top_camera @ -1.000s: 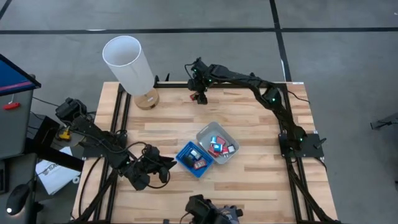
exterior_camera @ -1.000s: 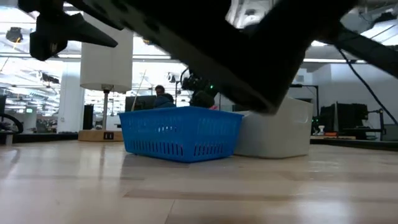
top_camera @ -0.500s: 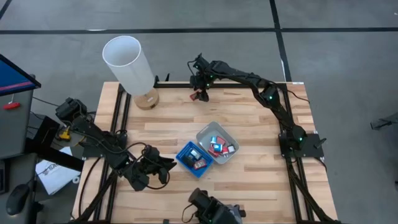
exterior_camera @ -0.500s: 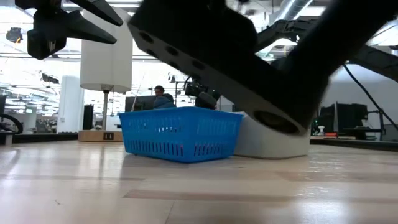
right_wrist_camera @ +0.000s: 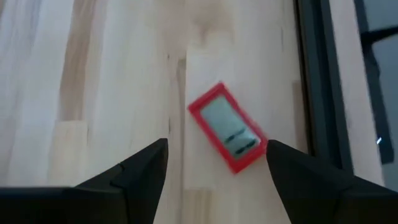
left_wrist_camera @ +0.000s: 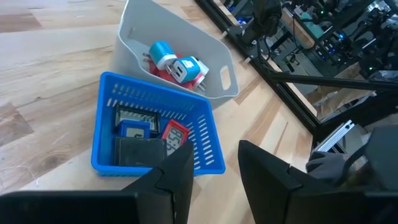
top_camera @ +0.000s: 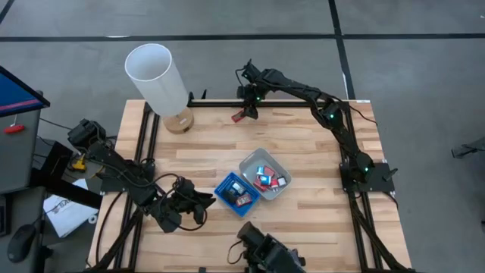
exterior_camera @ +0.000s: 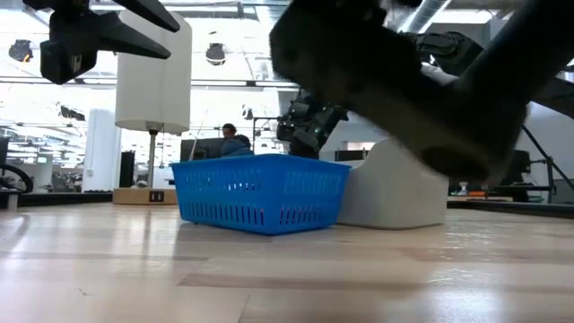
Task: Pick & Place Office items
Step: Put the red digital timer into the blue bin
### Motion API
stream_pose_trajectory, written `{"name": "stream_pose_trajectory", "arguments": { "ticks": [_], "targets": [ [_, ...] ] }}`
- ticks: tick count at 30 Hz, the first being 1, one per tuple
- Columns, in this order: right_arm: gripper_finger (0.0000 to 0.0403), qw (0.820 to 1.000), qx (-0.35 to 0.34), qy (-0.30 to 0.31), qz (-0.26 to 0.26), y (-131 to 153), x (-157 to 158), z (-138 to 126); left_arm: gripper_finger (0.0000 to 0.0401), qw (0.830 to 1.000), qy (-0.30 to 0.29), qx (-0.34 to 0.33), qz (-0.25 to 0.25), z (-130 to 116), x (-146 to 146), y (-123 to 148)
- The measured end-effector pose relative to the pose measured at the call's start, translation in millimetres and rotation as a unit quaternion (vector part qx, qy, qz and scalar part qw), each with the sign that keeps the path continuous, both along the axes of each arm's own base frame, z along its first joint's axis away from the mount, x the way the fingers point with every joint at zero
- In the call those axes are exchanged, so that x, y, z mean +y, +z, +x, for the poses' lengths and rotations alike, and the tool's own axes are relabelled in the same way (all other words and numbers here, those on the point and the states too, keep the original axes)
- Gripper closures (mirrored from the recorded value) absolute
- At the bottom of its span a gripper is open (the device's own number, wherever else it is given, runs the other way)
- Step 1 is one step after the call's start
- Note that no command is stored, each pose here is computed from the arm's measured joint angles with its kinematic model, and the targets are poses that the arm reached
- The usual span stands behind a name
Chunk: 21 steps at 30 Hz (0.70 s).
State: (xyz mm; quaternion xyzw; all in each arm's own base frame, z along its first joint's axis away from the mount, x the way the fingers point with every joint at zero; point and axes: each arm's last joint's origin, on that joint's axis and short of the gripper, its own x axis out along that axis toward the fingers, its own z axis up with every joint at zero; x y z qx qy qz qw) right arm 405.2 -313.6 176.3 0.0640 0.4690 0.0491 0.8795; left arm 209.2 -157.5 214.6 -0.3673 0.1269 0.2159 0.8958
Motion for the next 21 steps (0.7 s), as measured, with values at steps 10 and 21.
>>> {"name": "stream_pose_trajectory", "arguments": {
  "ticks": [10, 21],
  "targets": [
    [0.0158, 0.986, -0.059, -0.056, 0.147, 94.9, 29.1, -25.5, 0.0279, 0.997, -0.019, 0.008, 0.071, 2.3, 11.6, 12.9],
    [0.0191, 0.983, -0.021, 0.059, 0.170, 214.7, 175.8, -64.1, 0.0310, 0.977, -0.118, 0.158, 0.083, -21.2, 24.1, 4.1]
  ]
}}
